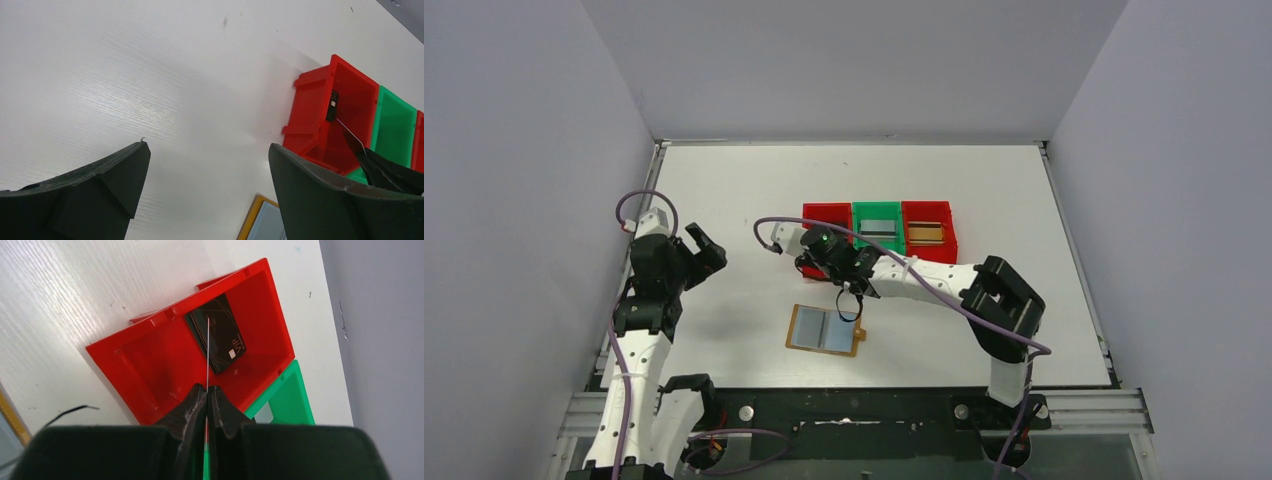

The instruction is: Take the credit cards out of the card holder

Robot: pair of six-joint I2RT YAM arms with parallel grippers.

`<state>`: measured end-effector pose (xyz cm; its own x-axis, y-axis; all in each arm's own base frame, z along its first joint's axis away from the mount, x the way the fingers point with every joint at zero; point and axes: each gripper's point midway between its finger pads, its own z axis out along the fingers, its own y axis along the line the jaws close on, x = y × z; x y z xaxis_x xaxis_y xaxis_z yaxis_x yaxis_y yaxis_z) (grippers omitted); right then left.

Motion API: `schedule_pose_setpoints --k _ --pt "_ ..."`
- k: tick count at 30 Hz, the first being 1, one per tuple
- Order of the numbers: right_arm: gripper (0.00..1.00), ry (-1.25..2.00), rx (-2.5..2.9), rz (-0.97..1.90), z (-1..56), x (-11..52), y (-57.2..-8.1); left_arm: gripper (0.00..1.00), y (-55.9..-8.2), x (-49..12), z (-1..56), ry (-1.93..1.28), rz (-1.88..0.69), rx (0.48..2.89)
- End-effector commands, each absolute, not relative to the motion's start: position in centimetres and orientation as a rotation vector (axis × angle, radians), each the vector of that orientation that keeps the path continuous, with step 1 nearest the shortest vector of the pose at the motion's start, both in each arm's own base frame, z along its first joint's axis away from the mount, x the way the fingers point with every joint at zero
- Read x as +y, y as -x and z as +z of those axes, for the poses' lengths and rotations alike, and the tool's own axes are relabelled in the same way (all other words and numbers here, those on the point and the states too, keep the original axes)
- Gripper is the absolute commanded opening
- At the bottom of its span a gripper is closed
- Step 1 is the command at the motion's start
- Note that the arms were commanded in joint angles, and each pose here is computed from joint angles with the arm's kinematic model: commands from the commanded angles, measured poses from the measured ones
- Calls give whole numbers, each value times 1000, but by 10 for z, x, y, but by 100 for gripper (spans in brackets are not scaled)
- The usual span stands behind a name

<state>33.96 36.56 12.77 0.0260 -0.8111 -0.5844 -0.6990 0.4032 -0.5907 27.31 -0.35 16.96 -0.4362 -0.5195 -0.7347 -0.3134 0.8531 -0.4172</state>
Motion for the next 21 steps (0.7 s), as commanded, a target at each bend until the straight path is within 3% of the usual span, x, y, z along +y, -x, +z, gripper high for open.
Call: schedule_pose_setpoints --k 1,21 --pt "0 1319 1619 -231 155 367 -358 91 -283 -3 186 566 -290 1988" --pt "0 1533 1529 -205 135 369 -390 91 -281 -2 185 571 -299 1990"
